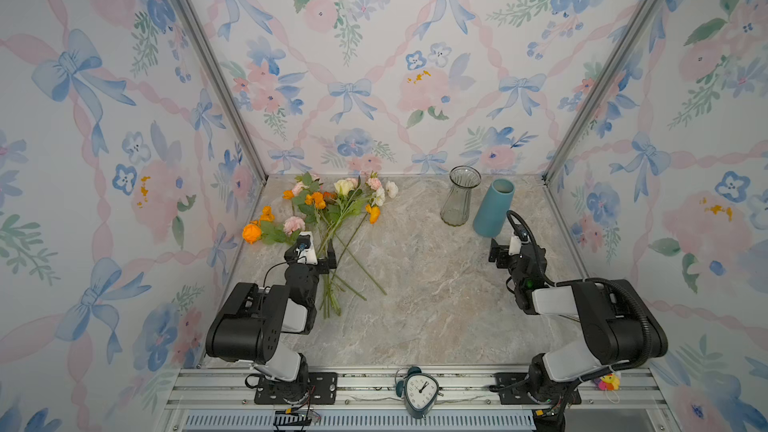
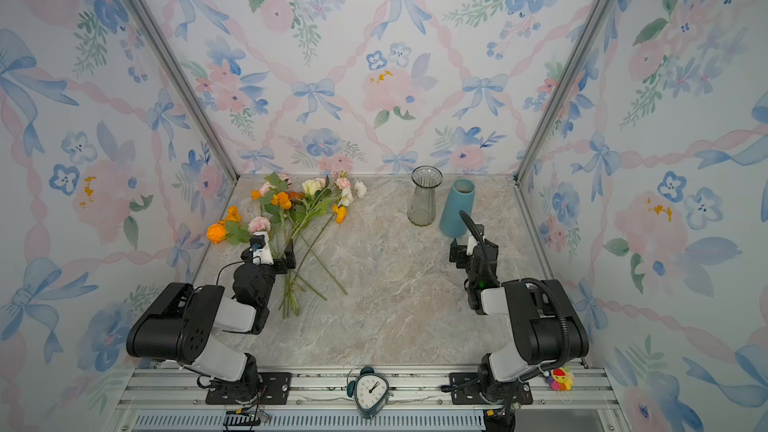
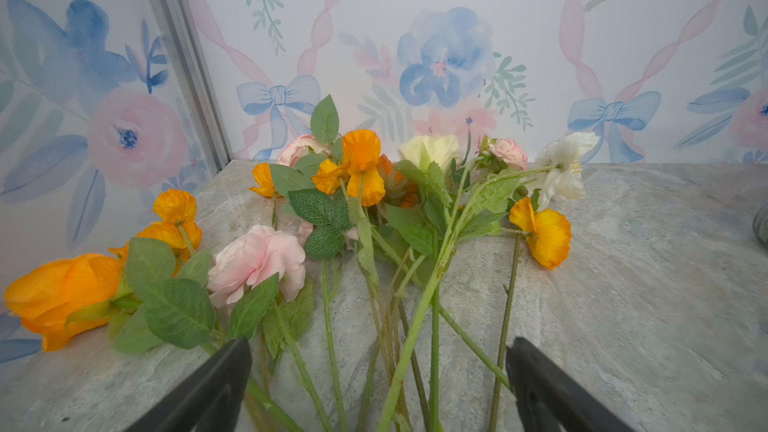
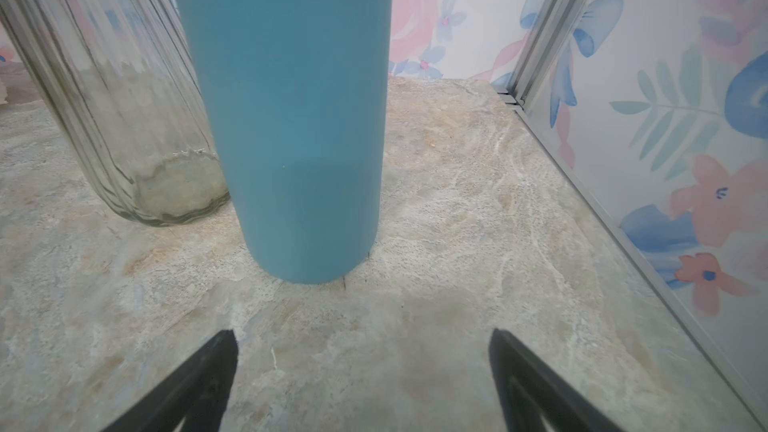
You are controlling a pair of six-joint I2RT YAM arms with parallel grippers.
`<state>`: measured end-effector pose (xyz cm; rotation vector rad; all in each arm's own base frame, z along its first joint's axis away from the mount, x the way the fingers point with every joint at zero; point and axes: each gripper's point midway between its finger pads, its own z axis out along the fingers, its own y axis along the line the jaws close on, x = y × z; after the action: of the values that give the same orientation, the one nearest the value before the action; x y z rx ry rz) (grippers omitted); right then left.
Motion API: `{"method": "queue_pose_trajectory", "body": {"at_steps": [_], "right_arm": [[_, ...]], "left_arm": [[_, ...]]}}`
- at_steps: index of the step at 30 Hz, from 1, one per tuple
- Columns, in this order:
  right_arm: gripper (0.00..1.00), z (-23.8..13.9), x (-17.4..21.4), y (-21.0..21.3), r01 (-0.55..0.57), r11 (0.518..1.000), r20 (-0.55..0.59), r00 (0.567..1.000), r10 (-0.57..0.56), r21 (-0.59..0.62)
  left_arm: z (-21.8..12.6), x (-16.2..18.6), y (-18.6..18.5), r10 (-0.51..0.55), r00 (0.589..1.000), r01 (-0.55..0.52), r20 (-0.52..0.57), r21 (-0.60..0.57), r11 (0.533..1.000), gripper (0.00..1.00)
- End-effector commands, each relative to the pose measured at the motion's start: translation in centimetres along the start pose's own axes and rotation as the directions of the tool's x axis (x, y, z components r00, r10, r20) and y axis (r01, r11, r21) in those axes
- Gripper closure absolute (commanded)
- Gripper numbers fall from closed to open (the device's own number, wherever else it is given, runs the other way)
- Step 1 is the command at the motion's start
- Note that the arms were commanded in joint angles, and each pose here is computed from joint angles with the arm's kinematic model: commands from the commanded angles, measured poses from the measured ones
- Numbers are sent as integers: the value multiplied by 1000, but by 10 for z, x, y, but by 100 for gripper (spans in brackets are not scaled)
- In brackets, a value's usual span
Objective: Arrange the flowers into the vase
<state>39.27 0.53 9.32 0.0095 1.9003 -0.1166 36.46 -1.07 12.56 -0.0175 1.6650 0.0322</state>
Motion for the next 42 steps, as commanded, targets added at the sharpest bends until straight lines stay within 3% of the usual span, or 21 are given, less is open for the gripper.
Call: {"method": "queue_pose_trajectory", "body": {"at_steps": [1,27,35,42], "right_arm": [[3,2,-6,-1,0,1000,10,1000,0,5],[3,0,-7,-1,7,1000,24,1000,-8,24],[3,-23,-21,1,17,1000,92,996,-17,5],[3,-35,-29,15,74,997,110,991,-73,-10]], "left_arm": [[2,-3,-4,15,1000,-15,10,14,1000,2],[1,-4,6,-18,1000,18,13,-24,1000,2],[-27,-43,-12,61,995,-55,81,-77,996,2],[-36,-96,-77,-37,994,21,103,153,988,2]]}}
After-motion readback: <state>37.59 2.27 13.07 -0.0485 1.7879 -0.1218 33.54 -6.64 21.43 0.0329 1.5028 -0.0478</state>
